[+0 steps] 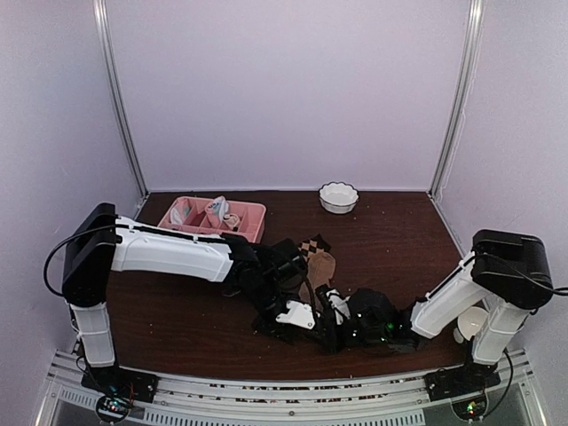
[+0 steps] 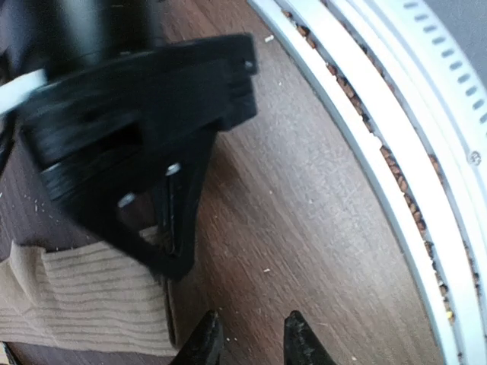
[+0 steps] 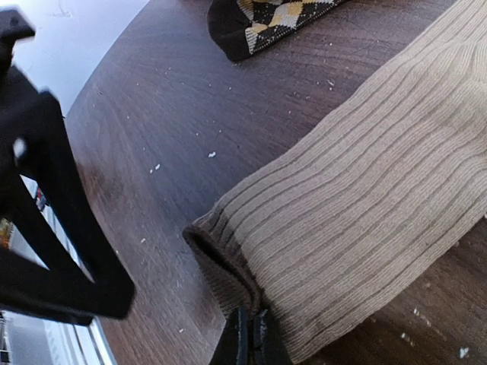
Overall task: Roll the socks
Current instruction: Roll the sock at the center of the board.
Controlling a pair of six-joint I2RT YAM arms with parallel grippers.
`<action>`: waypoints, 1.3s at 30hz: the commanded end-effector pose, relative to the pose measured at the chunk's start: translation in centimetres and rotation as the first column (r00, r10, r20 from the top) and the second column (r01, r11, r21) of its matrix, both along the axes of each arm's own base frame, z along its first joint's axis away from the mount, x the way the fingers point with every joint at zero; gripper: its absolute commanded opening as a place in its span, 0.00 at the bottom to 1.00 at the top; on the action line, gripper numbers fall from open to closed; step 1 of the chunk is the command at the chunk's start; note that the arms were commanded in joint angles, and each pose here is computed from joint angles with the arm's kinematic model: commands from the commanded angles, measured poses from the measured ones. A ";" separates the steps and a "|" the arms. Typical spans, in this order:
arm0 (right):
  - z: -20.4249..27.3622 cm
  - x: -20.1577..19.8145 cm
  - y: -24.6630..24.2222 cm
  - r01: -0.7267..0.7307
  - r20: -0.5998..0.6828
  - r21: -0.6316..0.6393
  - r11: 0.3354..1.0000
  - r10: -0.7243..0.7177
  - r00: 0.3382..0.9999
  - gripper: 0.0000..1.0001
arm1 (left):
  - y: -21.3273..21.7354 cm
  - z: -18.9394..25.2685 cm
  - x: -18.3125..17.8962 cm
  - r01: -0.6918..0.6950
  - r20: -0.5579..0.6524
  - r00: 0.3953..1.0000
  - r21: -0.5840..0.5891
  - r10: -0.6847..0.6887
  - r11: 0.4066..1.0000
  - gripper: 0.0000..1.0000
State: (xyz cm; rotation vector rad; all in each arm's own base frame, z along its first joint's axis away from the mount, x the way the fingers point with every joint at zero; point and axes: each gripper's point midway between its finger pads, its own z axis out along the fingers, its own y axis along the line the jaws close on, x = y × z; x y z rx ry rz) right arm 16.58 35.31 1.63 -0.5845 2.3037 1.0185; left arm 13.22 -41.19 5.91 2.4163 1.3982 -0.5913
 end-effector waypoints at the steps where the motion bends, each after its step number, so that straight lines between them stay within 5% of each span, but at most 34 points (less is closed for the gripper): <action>1: -6.3 -2.4 -4.5 -0.018 -0.212 -0.195 0.981 -0.024 0.977 0.00 | -0.6 -1.6 2.0 0.042 0.148 0.988 0.011 -0.043 0.999 0.28; 18: -6.1 -3.2 -4.8 -0.059 -0.247 -0.182 0.982 0.013 0.969 0.00 | -0.2 -5.0 4.1 -0.017 0.221 0.975 0.095 -0.004 0.995 0.27; 25: -5.6 -3.5 -4.4 -0.072 -0.265 -0.143 0.987 0.032 0.964 0.00 | 0.5 -6.4 4.8 -0.047 0.241 0.971 0.159 0.007 0.986 0.03; 35: -3.3 -2.3 -4.8 -0.002 -0.191 -0.060 0.998 -0.009 0.981 0.51 | 2.1 -6.9 3.5 -0.093 0.035 0.996 0.262 0.087 0.961 0.00; 39: -1.8 -1.2 -6.2 0.046 -0.055 -0.048 0.998 -0.049 0.997 0.54 | 2.1 -6.0 2.4 -0.112 -0.140 0.977 0.291 0.158 0.950 0.00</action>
